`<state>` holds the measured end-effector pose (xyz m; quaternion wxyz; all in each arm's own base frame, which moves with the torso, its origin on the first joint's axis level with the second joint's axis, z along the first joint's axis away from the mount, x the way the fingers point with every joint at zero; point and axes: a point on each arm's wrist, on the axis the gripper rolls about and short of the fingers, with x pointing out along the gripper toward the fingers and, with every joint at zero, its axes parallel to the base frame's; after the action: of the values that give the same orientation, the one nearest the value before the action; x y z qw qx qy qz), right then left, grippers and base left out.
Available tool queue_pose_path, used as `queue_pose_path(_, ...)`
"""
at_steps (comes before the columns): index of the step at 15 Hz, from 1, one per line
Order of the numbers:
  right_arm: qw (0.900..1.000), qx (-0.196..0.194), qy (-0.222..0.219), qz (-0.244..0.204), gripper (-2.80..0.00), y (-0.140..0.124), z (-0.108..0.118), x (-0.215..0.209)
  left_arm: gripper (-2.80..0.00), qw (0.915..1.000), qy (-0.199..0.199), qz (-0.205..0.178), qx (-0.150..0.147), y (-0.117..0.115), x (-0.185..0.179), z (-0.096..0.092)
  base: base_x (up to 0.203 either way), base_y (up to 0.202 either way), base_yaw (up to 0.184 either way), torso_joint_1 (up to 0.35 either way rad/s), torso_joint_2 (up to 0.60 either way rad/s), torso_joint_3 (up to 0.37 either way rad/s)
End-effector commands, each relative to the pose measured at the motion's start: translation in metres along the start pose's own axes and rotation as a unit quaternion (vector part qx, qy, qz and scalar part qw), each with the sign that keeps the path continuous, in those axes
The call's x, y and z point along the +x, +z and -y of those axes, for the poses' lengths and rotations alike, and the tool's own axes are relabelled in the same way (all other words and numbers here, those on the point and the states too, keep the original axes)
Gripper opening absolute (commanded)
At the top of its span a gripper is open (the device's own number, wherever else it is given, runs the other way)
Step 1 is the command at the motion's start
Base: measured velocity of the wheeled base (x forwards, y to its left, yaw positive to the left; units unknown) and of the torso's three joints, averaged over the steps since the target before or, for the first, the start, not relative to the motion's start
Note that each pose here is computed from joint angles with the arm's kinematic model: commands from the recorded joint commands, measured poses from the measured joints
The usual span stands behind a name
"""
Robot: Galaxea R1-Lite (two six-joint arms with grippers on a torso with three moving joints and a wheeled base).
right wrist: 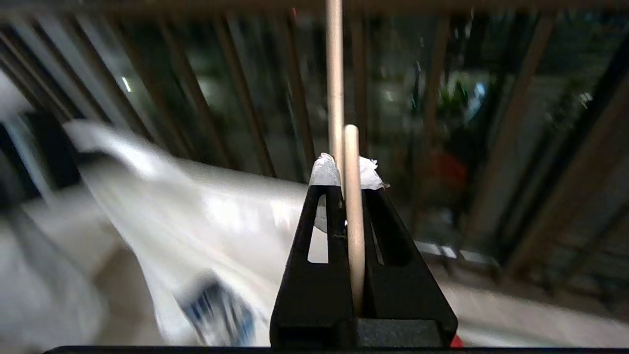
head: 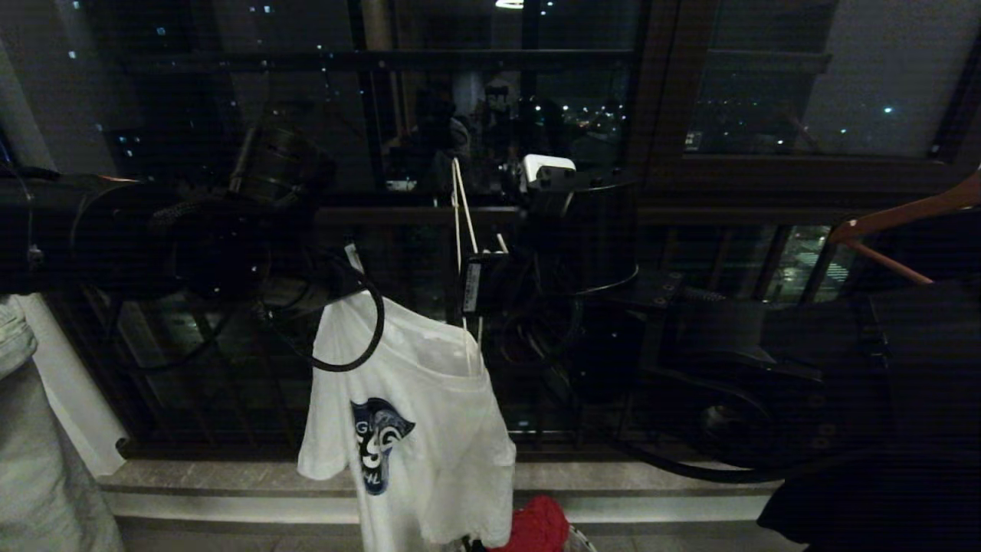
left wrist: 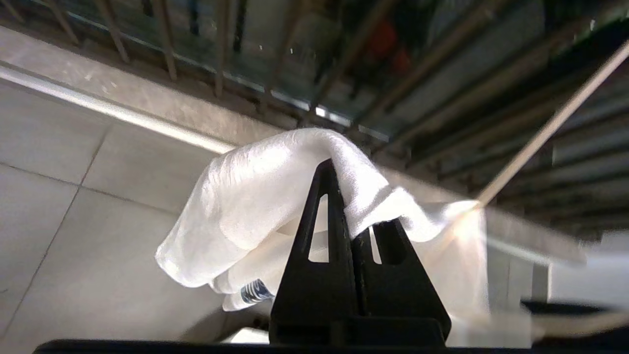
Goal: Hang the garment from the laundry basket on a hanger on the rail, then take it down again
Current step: Take the clothes off the clothes rack
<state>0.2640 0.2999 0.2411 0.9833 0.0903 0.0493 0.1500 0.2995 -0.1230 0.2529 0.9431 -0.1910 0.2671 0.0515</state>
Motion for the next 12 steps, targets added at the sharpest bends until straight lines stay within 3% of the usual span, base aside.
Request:
queue_pose_path(1,1.000,0.010,-0.001,0.014,-2.80,-0.002,0.000,0.004,-2.80,0.9997,-0.004,-0.018,0.015,-0.014,0.002,0.007,0.000,0.000,0.000,0.000,0.00,0.000)
queue_pose_path(3,0.999,0.027,0.001,0.042,-2.80,0.006,-0.001,0.002,-2.80,0.9990,0.004,-0.035,0.026,-0.025,0.012,0.009,0.000,0.000,0.000,0.000,0.00,0.000)
queue_pose_path(6,0.998,0.030,-0.005,0.048,-2.80,0.007,0.000,0.002,-2.80,0.9980,0.009,-0.050,0.038,-0.034,0.021,0.011,0.000,0.000,0.000,0.000,0.00,0.000)
queue_pose_path(9,0.996,0.042,-0.022,0.075,-2.80,0.018,0.010,0.007,-2.80,0.9949,0.002,-0.067,0.075,-0.049,0.019,0.016,0.000,0.000,0.000,0.000,0.00,0.000)
queue_pose_path(12,0.996,0.011,-0.040,0.083,-2.80,0.023,0.022,0.012,-2.80,0.9940,-0.006,-0.070,0.085,-0.053,0.016,0.021,0.000,0.000,0.000,0.000,0.00,0.000)
